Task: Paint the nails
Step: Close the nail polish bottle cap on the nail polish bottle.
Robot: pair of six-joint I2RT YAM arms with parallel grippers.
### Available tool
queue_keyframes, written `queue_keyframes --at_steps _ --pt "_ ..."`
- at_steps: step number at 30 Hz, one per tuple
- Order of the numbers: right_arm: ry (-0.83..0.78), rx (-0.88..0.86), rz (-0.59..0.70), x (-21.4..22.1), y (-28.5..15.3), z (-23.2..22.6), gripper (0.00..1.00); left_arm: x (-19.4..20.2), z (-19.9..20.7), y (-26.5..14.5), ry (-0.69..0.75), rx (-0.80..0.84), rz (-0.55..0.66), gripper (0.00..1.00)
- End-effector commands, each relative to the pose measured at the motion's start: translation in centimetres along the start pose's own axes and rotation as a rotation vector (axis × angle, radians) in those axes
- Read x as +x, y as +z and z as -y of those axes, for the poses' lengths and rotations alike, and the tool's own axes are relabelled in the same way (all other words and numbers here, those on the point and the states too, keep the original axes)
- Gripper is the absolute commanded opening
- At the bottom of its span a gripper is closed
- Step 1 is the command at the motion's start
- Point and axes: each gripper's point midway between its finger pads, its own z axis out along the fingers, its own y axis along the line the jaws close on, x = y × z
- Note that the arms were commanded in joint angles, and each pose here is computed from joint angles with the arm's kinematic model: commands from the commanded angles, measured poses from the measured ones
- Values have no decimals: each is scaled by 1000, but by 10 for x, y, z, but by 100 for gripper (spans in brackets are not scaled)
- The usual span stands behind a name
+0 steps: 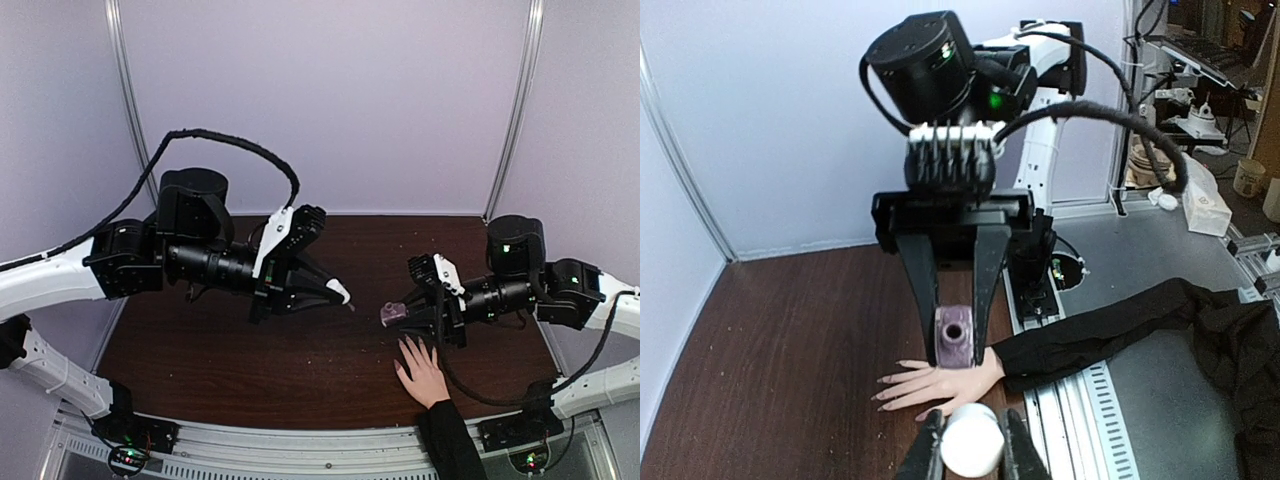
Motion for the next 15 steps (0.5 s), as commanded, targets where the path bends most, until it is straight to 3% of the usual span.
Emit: queue_keyframes --at_steps 1,15 --pt "-97 16 -64 -2 4 -4 0 -27 14 1 198 26 113 0" --pt "-119 -41 -68 -6 15 -17 0 -29 30 15 338 82 170 0"
